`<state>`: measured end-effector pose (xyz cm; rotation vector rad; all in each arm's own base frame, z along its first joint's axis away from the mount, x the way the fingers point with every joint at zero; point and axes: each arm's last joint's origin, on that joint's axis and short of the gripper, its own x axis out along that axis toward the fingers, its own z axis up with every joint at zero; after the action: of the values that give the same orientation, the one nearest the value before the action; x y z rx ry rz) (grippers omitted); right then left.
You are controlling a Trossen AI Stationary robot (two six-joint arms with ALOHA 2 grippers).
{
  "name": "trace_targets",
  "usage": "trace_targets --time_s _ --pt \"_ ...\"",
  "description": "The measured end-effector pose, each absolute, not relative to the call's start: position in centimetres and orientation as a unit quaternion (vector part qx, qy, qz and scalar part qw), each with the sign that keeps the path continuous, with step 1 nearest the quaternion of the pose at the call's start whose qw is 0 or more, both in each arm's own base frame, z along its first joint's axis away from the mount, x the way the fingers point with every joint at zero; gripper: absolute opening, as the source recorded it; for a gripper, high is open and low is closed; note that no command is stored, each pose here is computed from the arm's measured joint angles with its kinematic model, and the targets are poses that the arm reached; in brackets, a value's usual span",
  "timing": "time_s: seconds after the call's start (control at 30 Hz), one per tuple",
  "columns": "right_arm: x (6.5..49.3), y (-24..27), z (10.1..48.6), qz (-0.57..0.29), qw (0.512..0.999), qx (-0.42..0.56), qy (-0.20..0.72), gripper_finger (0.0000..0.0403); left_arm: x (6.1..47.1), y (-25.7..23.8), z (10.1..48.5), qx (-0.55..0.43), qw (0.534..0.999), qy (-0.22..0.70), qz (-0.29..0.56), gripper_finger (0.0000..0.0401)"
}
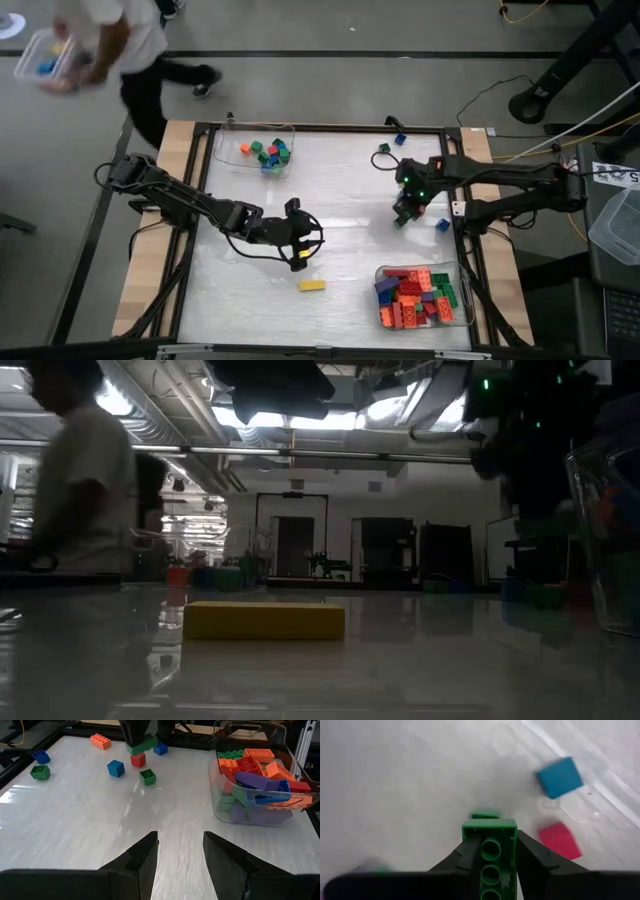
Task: Sort blocks by size
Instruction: Put the rectangular green game piece into the bottom transparent bin
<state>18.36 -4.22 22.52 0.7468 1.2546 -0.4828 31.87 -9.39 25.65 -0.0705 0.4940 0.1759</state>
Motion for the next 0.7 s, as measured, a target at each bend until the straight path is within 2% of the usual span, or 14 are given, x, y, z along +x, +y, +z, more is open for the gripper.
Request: trace_targets --time_s 0.2,0.37,0.53,0.7 --pt "19.7 -1.3 27.0 -0.124 0.744 0.342 0.560 0.0093 31.9 -9.4 25.6 -0.035 0.965 0.245 0.087 0.0145" --pt "20.0 3.5 29.0 -0.048 0.757 0.319 0.567 0.0102 31.9 -9.4 25.6 -0.033 0.965 0.246 0.087 0.0145" --pt "18.5 8.6 29.1 0.004 0.737 0.302 0.604 0.0104 31.9 -9.4 25.6 -0.019 0.965 0.247 0.083 0.0145" --pt "16.8 12.4 29.2 0.007 0.716 0.332 0.614 0.0112 31.9 -9.4 25.6 -0.019 0.965 0.247 0.083 0.0145"
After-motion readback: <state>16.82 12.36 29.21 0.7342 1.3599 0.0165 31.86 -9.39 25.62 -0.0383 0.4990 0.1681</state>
